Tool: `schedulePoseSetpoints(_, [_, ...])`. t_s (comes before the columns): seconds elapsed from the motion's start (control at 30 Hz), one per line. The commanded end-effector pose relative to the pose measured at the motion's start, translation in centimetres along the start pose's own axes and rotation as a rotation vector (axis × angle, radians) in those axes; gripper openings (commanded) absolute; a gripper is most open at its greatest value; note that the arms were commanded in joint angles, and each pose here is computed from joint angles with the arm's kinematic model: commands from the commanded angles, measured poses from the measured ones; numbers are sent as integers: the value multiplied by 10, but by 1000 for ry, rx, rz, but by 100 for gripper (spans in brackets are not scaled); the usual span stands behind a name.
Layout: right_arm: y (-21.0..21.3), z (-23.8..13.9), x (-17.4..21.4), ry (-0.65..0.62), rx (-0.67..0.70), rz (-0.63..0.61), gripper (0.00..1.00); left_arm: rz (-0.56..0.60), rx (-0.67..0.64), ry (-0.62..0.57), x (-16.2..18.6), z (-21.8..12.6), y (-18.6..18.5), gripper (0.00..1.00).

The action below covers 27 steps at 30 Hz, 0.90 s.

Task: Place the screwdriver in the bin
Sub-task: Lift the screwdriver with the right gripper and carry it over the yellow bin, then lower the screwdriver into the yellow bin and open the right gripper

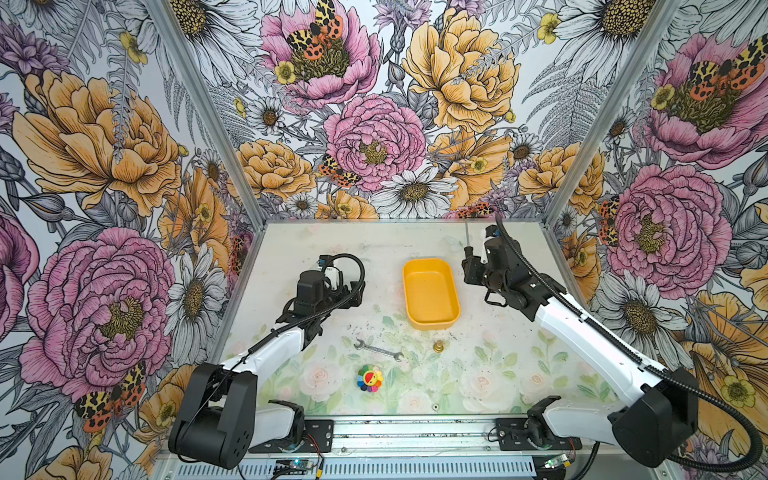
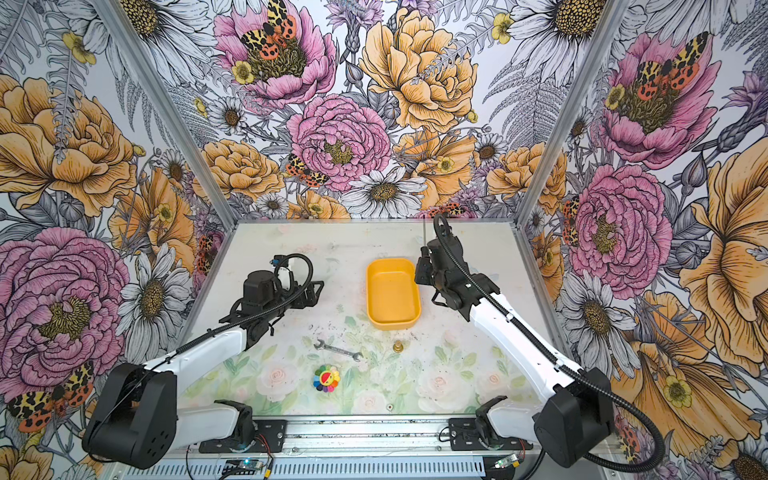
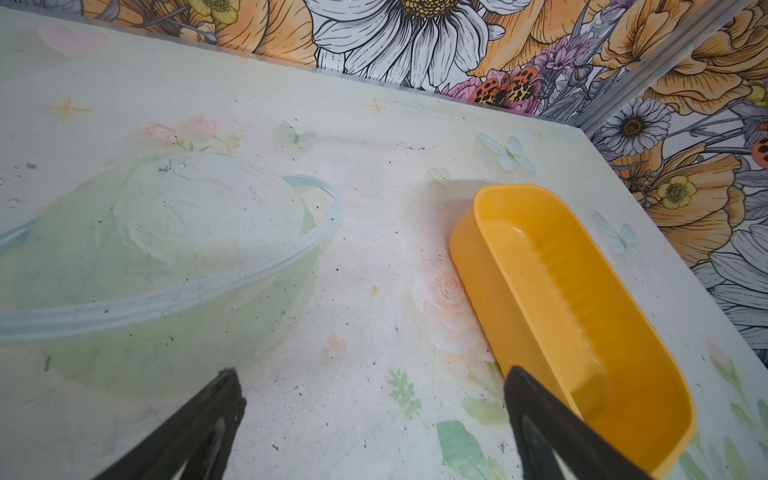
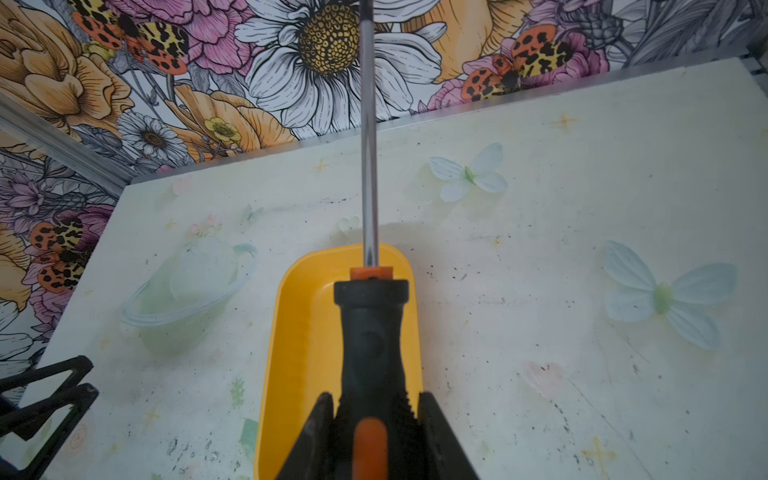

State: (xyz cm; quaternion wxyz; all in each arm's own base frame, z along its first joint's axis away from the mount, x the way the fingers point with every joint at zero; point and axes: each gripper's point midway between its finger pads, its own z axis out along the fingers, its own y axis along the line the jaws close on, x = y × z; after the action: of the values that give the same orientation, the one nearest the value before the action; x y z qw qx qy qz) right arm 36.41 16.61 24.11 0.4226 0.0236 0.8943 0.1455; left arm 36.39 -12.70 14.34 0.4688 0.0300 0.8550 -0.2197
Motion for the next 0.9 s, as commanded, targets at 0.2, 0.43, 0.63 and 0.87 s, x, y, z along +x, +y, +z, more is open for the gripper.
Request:
schedulePoseSetpoints(0.2, [35,55,50,136,72,-23,0,19,13,-2,-5,-6,-8,99])
schedulePoseSetpoints(0.43, [36,73,86,217,102,-21,0,20,5,-7,-5,-7,-7,99])
schedulePoseSetpoints(0.63, [31,85,110,267,138,-26,0,21,0,-2,-2,-7,-7,99])
schedulePoseSetpoints(0.87, [22,98,128,310,179,-39,0,22,0,0,-1,-7,-8,99])
